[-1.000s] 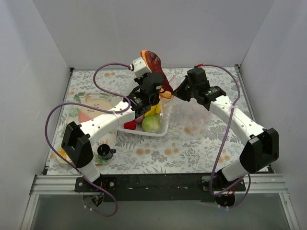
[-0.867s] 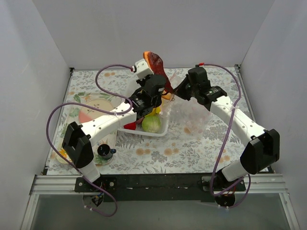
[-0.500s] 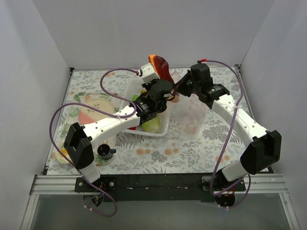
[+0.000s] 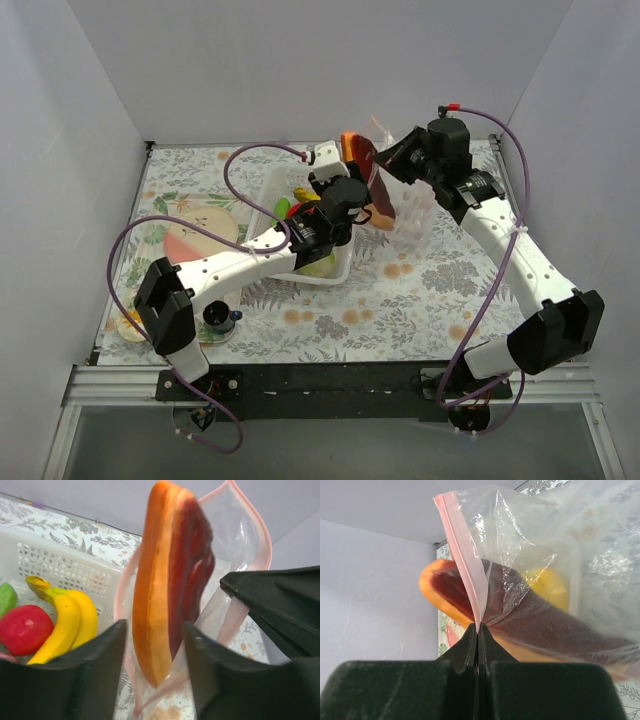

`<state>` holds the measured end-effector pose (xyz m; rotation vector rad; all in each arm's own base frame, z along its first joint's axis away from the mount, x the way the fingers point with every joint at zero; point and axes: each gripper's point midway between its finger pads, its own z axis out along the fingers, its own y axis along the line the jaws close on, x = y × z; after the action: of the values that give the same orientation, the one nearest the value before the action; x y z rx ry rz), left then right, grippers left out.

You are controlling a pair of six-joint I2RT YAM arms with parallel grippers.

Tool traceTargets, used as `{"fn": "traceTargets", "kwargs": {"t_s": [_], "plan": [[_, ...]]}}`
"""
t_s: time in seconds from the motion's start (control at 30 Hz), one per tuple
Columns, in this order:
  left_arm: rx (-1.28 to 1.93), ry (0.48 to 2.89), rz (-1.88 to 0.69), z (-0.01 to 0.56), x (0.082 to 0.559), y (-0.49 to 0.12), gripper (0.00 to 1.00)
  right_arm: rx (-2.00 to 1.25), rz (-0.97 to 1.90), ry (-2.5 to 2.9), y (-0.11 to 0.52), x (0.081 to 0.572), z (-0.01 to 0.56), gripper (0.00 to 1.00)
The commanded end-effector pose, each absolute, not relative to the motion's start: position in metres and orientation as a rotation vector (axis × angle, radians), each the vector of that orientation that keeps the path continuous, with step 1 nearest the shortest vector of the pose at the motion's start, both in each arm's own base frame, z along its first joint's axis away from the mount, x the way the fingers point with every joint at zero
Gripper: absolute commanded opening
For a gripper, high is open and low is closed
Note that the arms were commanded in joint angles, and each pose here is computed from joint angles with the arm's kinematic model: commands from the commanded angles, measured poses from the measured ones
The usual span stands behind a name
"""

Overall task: Place the food in the zip-top bag and seal the zipper
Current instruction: Place the fake food in the zipper food storage bag.

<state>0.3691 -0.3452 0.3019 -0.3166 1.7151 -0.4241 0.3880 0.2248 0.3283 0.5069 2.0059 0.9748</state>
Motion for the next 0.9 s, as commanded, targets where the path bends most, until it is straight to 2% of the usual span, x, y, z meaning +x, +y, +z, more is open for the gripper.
{"fn": "traceTargets", "kwargs": {"t_s": [0.0, 0.03, 0.07, 0.17, 0.23, 0.37, 0.5, 0.57, 0.7, 0.87], "plan": [[-0.256, 1.665, -0.524, 0.338, 0.357, -0.343, 0.58, 0.432, 1.053, 1.867, 0.223, 0.381, 0.383, 0.01], [-0.231, 1.659, -0.522, 0.342, 0.355, -0.344, 0.67, 0.424, 1.047, 1.864, 0.221, 0.381, 0.384, 0.01], [-0.228, 1.653, -0.524, 0.346, 0.356, -0.343, 0.70, 0.421, 1.042, 1.865, 0.221, 0.380, 0.384, 0.01], [-0.235, 1.624, -0.532, 0.365, 0.351, -0.333, 0.72, 0.417, 1.027, 1.873, 0.217, 0.378, 0.382, 0.01], [-0.267, 1.616, -0.495, 0.372, 0.349, -0.319, 0.66, 0.416, 1.025, 1.868, 0.213, 0.376, 0.384, 0.01], [-0.330, 1.673, -0.482, 0.366, 0.352, -0.298, 0.43, 0.414, 1.023, 1.858, 0.208, 0.371, 0.387, 0.01], [-0.343, 1.735, -0.518, 0.353, 0.363, -0.283, 0.38, 0.402, 1.039, 1.860, 0.209, 0.366, 0.389, 0.01], [-0.311, 1.754, -0.543, 0.351, 0.364, -0.287, 0.41, 0.403, 1.042, 1.866, 0.209, 0.366, 0.385, 0.01], [-0.284, 1.749, -0.594, 0.358, 0.362, -0.292, 0.56, 0.399, 1.044, 1.869, 0.209, 0.364, 0.383, 0.01], [-0.268, 1.745, -0.644, 0.367, 0.358, -0.296, 0.59, 0.399, 1.046, 1.889, 0.211, 0.363, 0.375, 0.01]]}}
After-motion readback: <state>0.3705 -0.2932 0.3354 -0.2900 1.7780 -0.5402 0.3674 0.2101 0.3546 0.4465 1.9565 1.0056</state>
